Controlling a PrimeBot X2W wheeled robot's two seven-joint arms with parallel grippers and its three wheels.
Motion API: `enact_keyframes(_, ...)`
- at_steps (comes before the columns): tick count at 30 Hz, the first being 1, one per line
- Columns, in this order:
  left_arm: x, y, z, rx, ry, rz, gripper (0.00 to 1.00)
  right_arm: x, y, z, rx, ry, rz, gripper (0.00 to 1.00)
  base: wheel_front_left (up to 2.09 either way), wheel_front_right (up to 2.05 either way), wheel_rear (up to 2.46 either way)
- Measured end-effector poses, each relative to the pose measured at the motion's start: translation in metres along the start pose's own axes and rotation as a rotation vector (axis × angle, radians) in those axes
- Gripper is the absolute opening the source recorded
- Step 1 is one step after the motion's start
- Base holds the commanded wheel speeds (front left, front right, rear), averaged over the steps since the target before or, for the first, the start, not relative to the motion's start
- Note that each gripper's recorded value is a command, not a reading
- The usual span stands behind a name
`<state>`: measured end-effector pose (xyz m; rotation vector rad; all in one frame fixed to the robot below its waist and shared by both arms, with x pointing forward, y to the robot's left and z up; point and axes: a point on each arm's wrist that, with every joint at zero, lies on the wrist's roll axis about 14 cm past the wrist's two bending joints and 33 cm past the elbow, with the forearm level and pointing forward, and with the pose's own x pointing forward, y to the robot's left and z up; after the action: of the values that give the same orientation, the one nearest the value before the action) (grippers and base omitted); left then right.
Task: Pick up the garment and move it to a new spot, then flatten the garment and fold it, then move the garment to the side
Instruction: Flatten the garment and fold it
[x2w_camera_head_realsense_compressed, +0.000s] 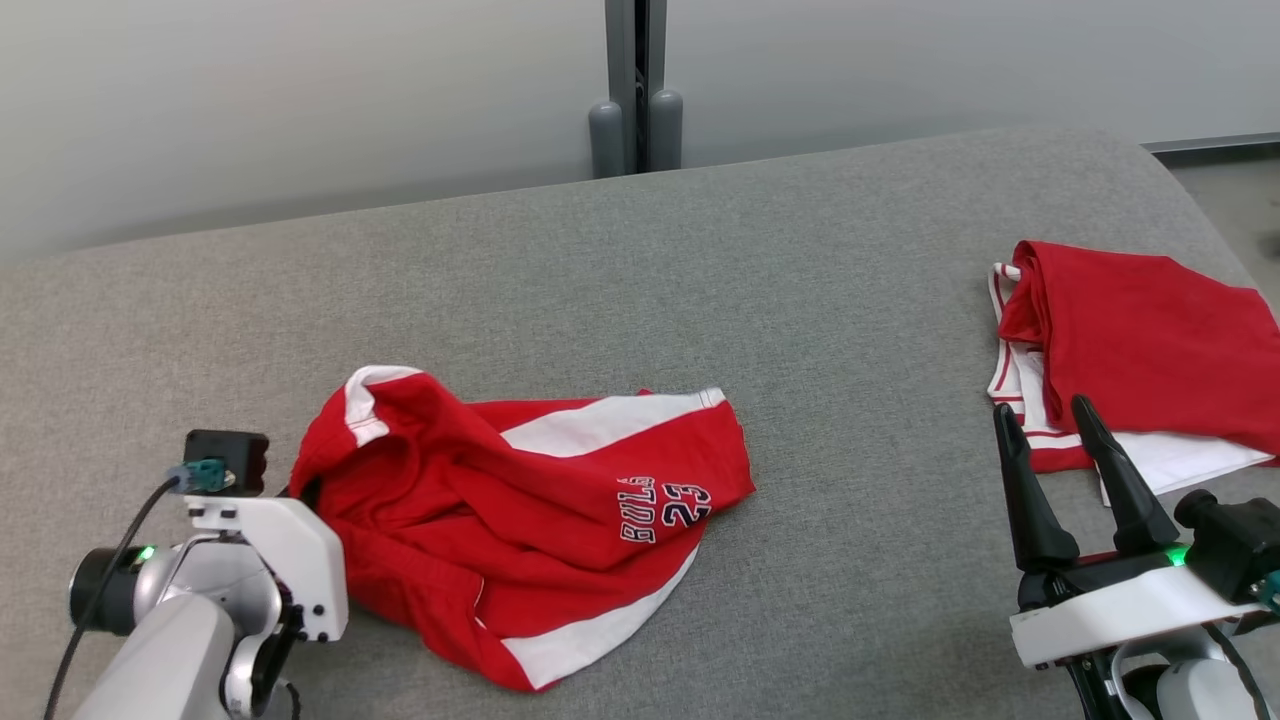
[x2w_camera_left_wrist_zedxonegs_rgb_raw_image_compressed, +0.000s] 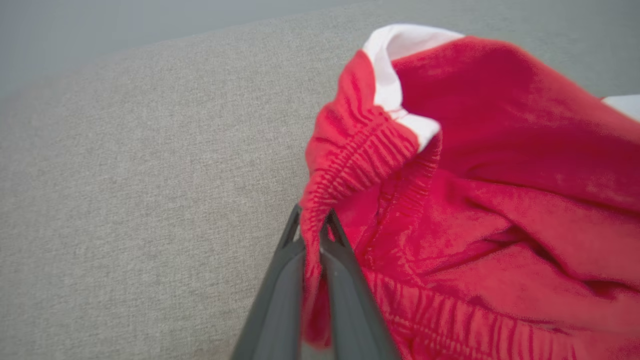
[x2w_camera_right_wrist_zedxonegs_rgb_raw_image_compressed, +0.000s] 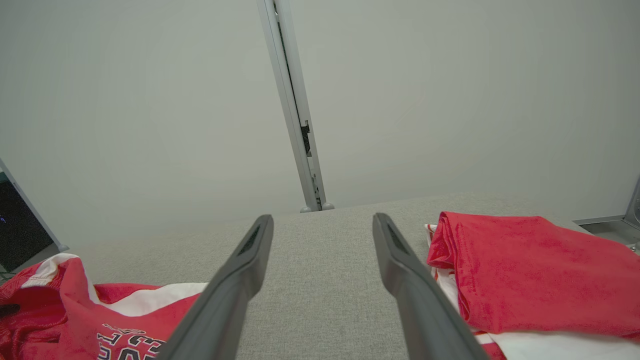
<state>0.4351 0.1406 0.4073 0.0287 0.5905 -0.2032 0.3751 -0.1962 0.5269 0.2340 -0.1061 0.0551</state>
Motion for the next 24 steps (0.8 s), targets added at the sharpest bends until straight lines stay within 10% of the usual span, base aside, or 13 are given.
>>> enact_keyframes(3,-0.002,0.015,-0.010,-0.041,0.026,0.034,0.33,0.002,0.001,-0.002,-0.002,0.010,0.007,1.00,0.00,0.00,0.00)
enact_keyframes(5,-0.003,0.024,-0.018,-0.061,0.041,0.057,1.00,0.004,0.002,-0.003,-0.003,0.013,0.011,1.00,0.00,0.00,0.00)
enact_keyframes(24,-0.033,0.004,0.021,-0.066,-0.176,0.003,1.00,0.000,0.011,0.007,-0.002,-0.008,0.035,1.00,0.00,0.00,0.00)
